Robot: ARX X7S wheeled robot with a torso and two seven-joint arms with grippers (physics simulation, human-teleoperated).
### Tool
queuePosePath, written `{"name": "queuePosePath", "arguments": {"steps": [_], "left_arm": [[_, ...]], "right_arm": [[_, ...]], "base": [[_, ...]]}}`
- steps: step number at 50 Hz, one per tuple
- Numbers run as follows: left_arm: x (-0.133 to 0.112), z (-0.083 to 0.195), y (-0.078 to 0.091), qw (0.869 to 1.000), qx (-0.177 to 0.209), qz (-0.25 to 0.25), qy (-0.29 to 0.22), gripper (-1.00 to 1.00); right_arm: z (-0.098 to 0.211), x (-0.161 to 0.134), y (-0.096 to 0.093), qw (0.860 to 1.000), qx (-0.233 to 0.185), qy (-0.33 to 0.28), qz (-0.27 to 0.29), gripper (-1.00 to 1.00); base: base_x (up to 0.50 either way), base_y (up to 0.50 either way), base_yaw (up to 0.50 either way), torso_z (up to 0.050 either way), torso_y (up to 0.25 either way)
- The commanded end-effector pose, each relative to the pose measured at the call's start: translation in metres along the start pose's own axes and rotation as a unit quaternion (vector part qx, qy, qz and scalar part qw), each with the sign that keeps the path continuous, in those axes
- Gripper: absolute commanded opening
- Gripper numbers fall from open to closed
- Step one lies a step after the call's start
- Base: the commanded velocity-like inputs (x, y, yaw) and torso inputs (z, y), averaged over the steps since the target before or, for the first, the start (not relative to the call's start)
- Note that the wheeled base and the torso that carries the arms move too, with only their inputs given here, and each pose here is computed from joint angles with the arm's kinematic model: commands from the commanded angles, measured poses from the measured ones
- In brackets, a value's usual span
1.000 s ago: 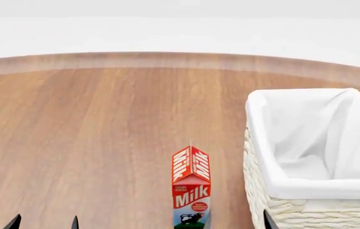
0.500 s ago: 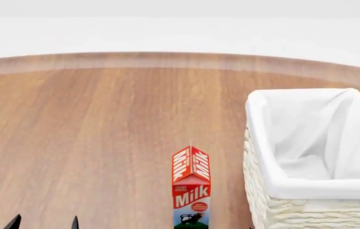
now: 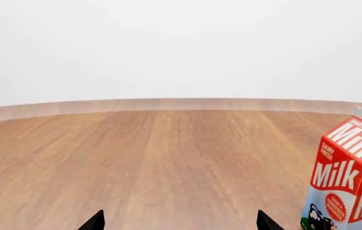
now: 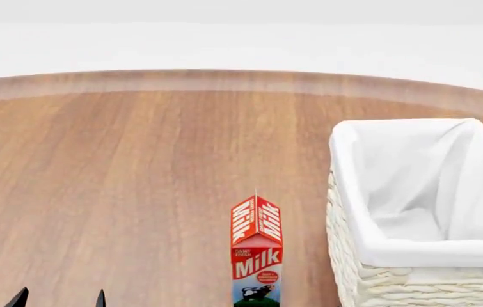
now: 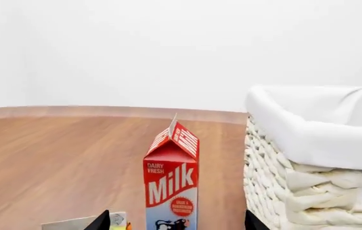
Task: Pick up the orange juice, and put it in the basket.
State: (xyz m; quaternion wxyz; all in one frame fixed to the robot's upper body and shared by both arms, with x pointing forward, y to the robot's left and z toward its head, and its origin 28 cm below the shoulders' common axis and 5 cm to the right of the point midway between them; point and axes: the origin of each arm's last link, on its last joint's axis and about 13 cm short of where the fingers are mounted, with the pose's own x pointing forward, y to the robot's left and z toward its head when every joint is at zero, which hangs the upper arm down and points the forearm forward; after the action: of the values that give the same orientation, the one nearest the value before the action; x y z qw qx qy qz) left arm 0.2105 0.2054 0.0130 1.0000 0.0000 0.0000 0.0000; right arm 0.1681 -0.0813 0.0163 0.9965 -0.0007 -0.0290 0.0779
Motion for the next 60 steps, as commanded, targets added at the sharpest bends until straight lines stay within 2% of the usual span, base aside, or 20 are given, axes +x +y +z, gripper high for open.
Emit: {"name": "queuePosePath", "arguments": {"steps": [1,2,60], "left_arm": [[0.0,0.0,0.0,1.0,0.0,0.0,0.0,1.0],[0.0,0.0,0.0,1.0,0.0,0.0,0.0,1.0],[0.0,0.0,0.0,1.0,0.0,0.0,0.0,1.0]], "right_arm": [[-0.01,-0.005,0.007,1.0,0.004,0.011,0.017,1.0],[-0.027,-0.018,0.02,0.998,0.009,0.037,0.047,1.0],[-0.034,-0.016,0.034,0.996,0.024,0.043,0.071,1.0]], "base": [[0.0,0.0,0.0,0.0,0.0],[0.0,0.0,0.0,0.0,0.0],[0.0,0.0,0.0,0.0,0.0]]}}
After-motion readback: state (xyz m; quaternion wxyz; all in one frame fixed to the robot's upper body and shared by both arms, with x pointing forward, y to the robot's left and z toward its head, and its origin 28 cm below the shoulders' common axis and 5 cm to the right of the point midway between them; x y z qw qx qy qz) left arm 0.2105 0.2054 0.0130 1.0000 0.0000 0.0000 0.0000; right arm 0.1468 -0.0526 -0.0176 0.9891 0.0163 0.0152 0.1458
